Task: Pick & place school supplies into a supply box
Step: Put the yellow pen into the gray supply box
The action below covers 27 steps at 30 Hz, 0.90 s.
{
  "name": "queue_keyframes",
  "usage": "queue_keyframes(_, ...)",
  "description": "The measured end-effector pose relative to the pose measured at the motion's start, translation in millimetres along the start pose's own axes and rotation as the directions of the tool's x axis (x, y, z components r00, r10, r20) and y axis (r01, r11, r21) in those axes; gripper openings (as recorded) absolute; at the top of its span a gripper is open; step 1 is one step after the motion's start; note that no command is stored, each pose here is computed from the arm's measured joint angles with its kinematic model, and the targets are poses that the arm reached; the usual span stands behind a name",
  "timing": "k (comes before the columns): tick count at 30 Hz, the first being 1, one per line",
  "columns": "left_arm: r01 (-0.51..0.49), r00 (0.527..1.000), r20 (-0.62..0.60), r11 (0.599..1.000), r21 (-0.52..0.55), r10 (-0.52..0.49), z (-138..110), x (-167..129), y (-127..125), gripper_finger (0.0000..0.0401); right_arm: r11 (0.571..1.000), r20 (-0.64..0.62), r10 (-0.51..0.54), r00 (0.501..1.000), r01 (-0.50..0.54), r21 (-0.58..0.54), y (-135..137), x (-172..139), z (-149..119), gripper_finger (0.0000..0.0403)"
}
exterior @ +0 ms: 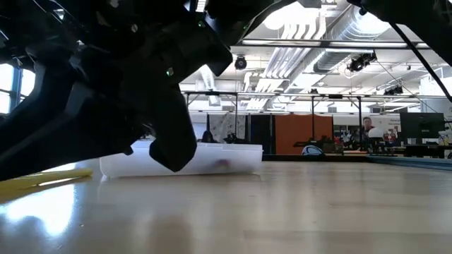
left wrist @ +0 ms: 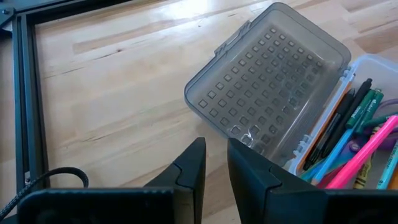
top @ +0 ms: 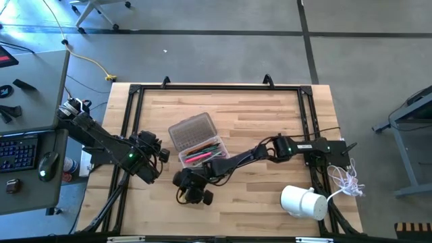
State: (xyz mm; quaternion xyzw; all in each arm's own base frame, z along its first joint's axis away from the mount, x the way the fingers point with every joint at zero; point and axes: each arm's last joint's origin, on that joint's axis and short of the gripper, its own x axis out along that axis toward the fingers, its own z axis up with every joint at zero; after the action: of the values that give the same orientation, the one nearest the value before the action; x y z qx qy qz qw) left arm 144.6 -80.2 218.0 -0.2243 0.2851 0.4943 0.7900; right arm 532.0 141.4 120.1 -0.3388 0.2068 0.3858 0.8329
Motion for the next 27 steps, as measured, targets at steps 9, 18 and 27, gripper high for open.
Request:
queue_keyframes(9,0.000,1.000,0.000,1.000,0.000,0.000,0.0,0.0,0.0,0.0101,0.995,0.009,-0.044,0.999,0.043,0.091,-13.5,-5.9,-9.6,0.0140)
queue_keyframes(18,0.000,1.000,0.001,1.000,0.011,0.000,0.1,0.0,0.1,0.0101,0.993,0.028,0.002,1.000,-0.005,0.121,-14.3,-5.7,-17.9,0.0140)
queue_keyframes(27,0.001,1.000,0.003,1.000,0.017,-0.001,0.1,0.0,0.0,0.0101,0.989,0.008,0.024,1.000,-0.025,0.147,-10.2,-4.6,-17.7,0.0140)
